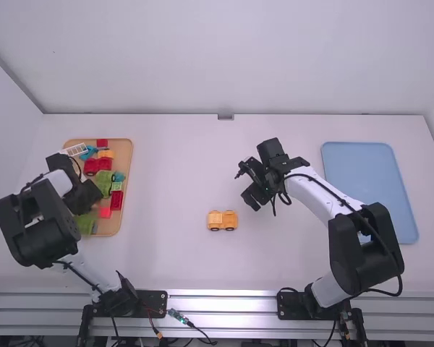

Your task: Assemble lego blocks to make yellow taxi

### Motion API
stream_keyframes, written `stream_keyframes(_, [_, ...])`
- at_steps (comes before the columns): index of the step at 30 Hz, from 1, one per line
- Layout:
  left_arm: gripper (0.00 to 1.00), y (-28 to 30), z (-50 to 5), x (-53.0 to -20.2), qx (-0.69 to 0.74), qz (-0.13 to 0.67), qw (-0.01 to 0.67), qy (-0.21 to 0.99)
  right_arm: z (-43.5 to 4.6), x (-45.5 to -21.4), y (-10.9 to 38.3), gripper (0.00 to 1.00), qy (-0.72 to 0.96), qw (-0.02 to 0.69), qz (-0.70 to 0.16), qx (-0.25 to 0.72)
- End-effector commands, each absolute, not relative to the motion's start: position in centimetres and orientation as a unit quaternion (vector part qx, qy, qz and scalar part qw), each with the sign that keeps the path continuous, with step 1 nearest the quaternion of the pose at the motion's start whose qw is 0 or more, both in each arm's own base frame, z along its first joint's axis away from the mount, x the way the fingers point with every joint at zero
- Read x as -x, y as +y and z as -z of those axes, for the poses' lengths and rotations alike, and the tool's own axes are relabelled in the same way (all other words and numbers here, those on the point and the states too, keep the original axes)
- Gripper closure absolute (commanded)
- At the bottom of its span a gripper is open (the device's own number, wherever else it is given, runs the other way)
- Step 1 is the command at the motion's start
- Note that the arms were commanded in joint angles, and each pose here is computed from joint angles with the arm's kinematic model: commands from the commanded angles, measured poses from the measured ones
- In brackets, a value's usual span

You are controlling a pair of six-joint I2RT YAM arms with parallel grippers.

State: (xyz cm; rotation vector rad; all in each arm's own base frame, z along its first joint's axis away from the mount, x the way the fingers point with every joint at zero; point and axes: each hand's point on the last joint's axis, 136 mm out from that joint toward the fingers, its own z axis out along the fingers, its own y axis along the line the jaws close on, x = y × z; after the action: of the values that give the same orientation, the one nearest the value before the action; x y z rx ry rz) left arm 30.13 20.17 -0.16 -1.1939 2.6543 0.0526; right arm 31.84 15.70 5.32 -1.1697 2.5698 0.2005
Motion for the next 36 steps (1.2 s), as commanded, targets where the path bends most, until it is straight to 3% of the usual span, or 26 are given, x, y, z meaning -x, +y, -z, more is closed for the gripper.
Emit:
stream_keyframes(1, [0.50, 19.37, 1.10, -29.36, 0.409, -0.011, 0.100, 0.907, -6.78, -32.59, 16.07, 0.01, 0.893, 0.175, -0.068, 0.409])
stream_keyframes(14, [0.48, 19.52, 1.96, -29.53, 0.397, -0.016, 0.120, 0.910, -6.77, -32.59, 16.03, 0.01, 0.893, 0.175, -0.068, 0.409])
stream_keyframes(23, [0.64, 19.38, 2.02, -29.39, 0.397, -0.015, 0.116, 0.910, -6.78, -32.62, 15.99, 0.01, 0.893, 0.175, -0.068, 0.408])
stream_keyframes(33, [0.64, 19.31, 2.01, -29.30, 0.408, -0.013, 0.113, 0.906, -6.77, -32.60, 16.01, 0.01, 0.893, 0.175, -0.068, 0.409])
stream_keyframes(36, [0.69, 19.36, 1.98, -29.38, 0.408, -0.014, 0.115, 0.905, -6.78, -32.60, 16.01, 0.01, 0.893, 0.175, -0.068, 0.409])
